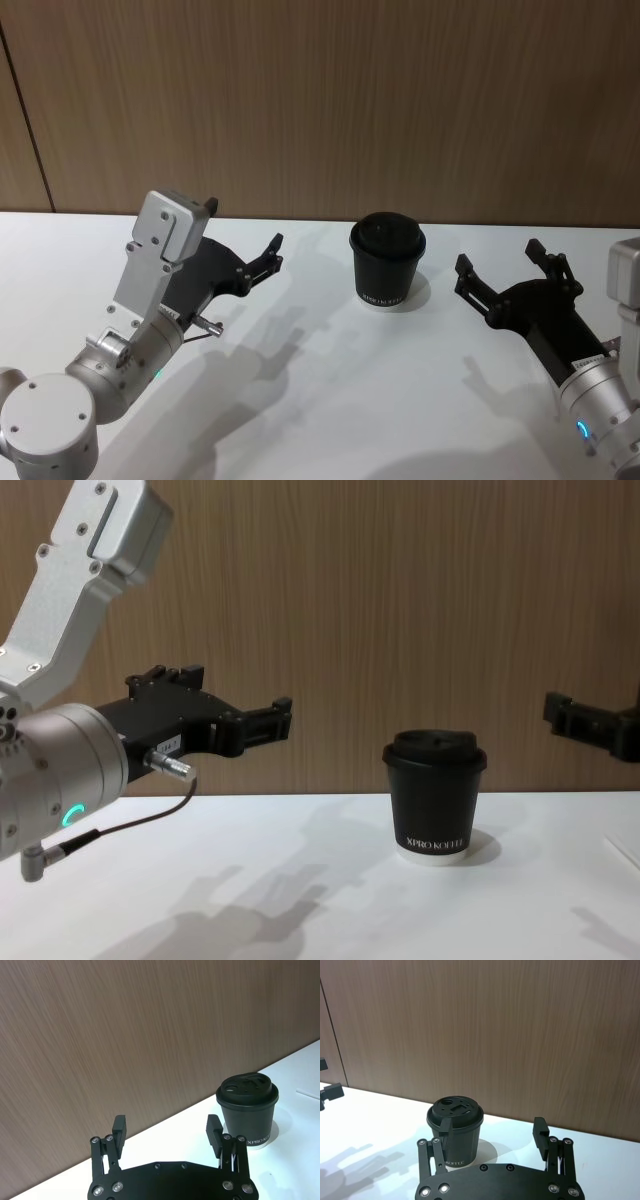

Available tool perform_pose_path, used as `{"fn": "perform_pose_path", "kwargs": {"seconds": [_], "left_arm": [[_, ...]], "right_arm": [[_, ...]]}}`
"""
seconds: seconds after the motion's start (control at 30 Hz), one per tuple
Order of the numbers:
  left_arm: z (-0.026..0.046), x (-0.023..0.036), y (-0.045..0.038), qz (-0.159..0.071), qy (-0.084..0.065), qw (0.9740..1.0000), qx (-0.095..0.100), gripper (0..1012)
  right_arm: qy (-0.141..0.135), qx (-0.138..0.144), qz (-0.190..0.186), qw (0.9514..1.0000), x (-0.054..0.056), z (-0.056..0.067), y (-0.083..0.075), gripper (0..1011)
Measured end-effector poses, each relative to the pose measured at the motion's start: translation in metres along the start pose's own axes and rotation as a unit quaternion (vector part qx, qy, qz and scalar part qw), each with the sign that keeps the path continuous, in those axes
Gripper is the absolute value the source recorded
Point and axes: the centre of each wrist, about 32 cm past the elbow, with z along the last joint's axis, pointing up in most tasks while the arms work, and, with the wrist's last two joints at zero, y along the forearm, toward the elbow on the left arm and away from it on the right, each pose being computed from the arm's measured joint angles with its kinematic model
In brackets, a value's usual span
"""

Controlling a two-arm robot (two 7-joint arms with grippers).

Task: Pick up the straw with one hand, pass it to the other hand, and insert it into the cup.

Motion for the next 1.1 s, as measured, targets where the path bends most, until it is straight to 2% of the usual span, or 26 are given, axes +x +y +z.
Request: {"fn": "perform_pose_path", "kwargs": {"seconds": [1.1], "left_arm": [[0.0000,0.0000,0.0000,0.000,0.000,1.0000,0.000,1003]], "right_arm": [[0.000,0.000,0.000,1.0000,0.0000,0.0000,0.0000,1001]]}}
